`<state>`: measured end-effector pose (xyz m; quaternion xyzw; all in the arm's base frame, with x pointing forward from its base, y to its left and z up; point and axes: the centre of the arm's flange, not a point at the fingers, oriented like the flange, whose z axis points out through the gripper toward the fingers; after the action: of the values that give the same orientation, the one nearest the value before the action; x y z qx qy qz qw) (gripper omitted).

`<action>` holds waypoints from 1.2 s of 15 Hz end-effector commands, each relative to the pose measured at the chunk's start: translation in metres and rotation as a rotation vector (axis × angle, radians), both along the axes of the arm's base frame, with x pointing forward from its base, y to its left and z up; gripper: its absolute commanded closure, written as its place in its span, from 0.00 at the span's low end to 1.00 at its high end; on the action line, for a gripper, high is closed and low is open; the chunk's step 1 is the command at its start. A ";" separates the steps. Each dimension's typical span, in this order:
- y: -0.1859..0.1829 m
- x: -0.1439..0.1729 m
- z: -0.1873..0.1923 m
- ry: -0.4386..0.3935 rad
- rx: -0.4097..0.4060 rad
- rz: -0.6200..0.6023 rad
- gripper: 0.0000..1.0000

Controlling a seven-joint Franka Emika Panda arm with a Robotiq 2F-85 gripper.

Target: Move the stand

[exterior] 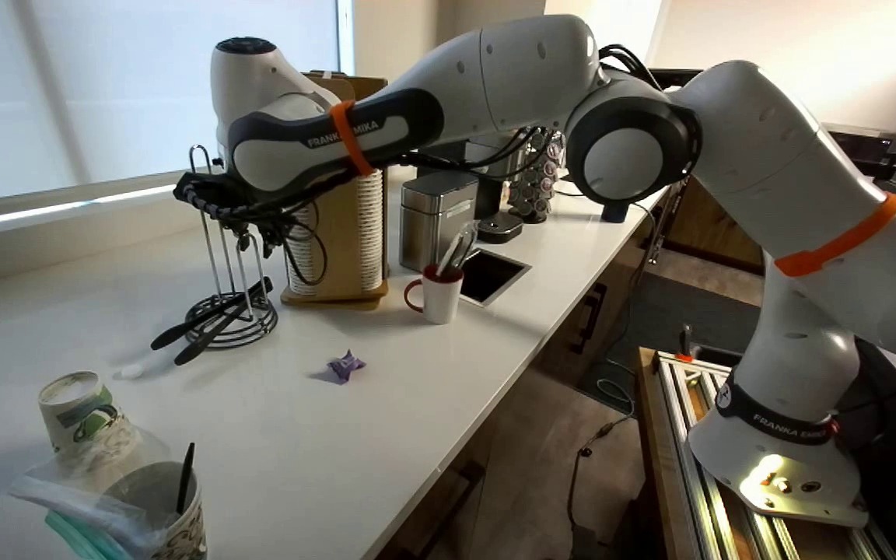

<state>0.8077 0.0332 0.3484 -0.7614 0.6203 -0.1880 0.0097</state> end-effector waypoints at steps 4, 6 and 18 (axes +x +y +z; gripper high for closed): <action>0.014 -0.002 0.022 0.087 -0.012 -0.094 1.00; 0.022 -0.014 0.029 0.145 -0.032 -0.092 0.98; 0.047 -0.073 0.100 0.290 0.158 0.019 0.98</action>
<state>0.7651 0.0854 0.4245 -0.7706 0.6322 -0.0752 -0.0302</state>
